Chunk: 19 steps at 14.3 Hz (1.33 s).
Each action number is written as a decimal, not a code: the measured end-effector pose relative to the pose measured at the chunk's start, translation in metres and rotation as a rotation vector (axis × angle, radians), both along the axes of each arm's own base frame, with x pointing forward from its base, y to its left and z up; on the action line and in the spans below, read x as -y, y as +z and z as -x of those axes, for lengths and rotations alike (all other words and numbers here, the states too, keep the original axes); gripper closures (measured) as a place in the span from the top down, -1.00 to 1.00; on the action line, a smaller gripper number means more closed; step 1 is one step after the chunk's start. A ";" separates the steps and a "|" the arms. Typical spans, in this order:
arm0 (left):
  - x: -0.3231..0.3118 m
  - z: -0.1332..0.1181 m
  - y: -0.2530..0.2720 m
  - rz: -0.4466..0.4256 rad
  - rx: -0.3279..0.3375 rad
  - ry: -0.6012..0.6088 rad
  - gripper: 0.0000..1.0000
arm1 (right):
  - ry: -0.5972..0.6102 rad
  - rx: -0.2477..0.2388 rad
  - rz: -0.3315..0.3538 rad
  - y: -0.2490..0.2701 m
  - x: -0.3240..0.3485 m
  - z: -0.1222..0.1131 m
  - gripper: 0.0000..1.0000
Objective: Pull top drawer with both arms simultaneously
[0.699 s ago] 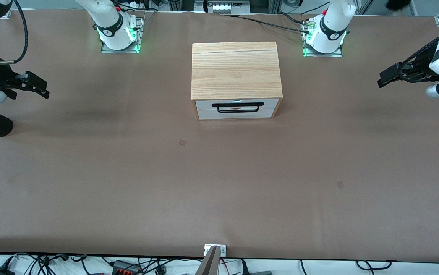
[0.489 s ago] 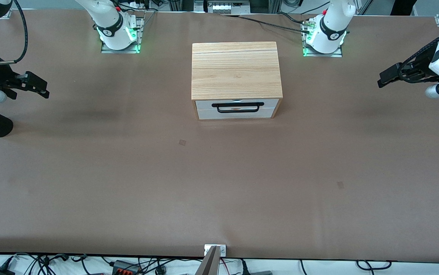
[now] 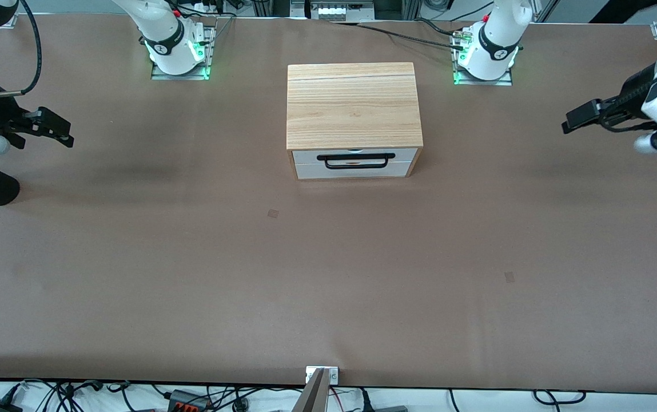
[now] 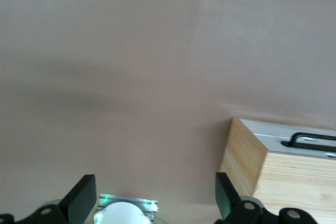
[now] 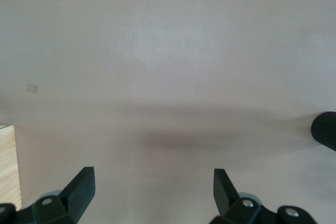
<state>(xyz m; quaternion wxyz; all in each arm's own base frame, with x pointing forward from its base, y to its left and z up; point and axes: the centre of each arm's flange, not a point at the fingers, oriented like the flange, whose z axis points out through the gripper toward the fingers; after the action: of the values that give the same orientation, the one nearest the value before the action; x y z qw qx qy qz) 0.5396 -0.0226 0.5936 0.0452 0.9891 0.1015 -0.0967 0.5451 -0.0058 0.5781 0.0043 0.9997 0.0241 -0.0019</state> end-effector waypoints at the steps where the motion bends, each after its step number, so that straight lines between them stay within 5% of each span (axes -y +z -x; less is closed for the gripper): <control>1: 0.002 -0.005 -0.009 0.017 -0.016 0.001 1.00 | 0.000 0.000 0.000 0.000 0.000 0.000 1.00; 4: 0.014 -0.026 -0.046 0.142 -0.070 0.015 1.00 | 0.000 -0.007 0.000 -0.003 0.000 -0.001 1.00; 6: 0.026 -0.046 -0.084 0.305 -0.106 0.005 1.00 | 0.000 -0.027 -0.001 -0.014 0.000 -0.006 1.00; 9: 0.019 -0.078 -0.139 0.573 -0.055 -0.088 1.00 | 0.006 -0.061 -0.013 -0.046 -0.006 -0.021 1.00; 13: 0.018 -0.096 -0.206 0.859 -0.013 -0.156 1.00 | -0.031 -0.095 -0.179 -0.093 -0.026 -0.045 1.00; 16: 0.041 -0.096 -0.261 1.046 -0.027 -0.116 1.00 | -0.007 -0.110 -0.231 -0.117 -0.048 -0.058 1.00; 19: 0.074 -0.079 -0.315 1.154 0.099 -0.173 1.00 | 0.079 -0.116 -0.335 -0.134 -0.134 -0.062 1.00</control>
<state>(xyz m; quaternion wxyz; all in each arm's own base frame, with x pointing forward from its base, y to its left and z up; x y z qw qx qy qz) 0.6181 -0.0966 0.2789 0.5733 0.8124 -0.0508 -0.0932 0.6069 0.1284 0.4443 -0.1637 0.9829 0.0637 -0.0553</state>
